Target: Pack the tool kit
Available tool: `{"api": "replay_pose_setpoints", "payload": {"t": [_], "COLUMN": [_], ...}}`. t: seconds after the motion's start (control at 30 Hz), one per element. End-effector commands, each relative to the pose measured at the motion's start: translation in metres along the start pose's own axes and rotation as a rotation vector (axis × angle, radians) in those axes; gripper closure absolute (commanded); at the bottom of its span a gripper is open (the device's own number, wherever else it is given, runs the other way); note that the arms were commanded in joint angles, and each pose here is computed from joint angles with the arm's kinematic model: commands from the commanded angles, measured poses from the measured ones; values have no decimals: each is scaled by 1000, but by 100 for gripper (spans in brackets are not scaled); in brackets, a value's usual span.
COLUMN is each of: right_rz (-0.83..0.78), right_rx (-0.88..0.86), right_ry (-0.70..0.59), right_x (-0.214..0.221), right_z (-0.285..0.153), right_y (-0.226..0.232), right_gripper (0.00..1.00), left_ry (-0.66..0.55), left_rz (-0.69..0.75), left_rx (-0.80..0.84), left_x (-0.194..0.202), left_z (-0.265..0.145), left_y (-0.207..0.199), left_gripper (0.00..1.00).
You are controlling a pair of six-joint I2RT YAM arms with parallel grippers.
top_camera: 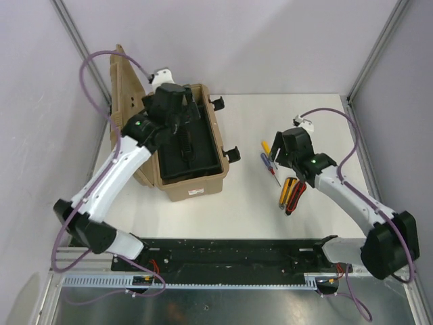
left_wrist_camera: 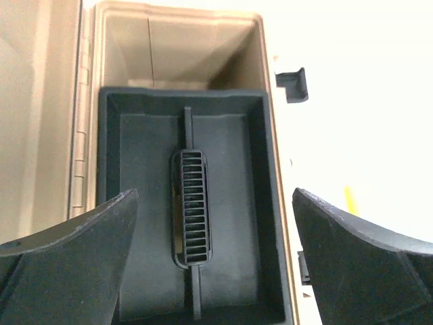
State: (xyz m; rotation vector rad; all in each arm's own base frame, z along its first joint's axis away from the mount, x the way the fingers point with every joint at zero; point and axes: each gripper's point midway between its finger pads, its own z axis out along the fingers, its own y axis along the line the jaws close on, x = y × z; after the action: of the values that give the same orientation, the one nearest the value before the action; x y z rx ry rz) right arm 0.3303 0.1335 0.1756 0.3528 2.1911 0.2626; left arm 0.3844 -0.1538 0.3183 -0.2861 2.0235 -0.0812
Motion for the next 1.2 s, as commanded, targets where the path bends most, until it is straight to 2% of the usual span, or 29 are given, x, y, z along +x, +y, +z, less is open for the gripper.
{"api": "replay_pose_setpoints", "payload": {"t": [0.0,0.27,0.53,0.77,0.87,0.93,0.97,1.0,1.03,1.1,1.17], "right_rz": [-199,-289,-312,-321,-329,-327,-326,-318,-309,-283,-260], "right_rx": [7,-16,-5,18,39,54,63,76,83,78,32], "right_ry": [93,240,331,316,333,344,346,347,350,342,318], "right_x": [22,62,91,90,92,94,95,95,95,89,77], "right_z": [34,82,116,141,150,152,153,153,152,146,137], "right_y": [-11,-13,-14,-12,-13,-14,-16,-17,-18,-13,2], "right_gripper": [26,32,44,50,58,67,73,85,93,98,100], "left_ry": [-150,-334,-443,-501,-516,-527,-533,-539,-544,-556,-564], "left_rz": [9,44,101,99,96,93,92,91,91,92,94], "left_rx": [93,158,316,371,385,389,390,392,393,395,396], "left_x": [-59,-106,-117,-120,-121,-123,-123,-124,-125,-127,-129], "left_z": [-53,-130,-190,-215,-220,-224,-225,-227,-228,-232,-234], "left_y": [5,40,53,61,62,64,64,65,66,67,68], "left_gripper": [1,0,1,1,0,1,0,0,1,1,1]}}
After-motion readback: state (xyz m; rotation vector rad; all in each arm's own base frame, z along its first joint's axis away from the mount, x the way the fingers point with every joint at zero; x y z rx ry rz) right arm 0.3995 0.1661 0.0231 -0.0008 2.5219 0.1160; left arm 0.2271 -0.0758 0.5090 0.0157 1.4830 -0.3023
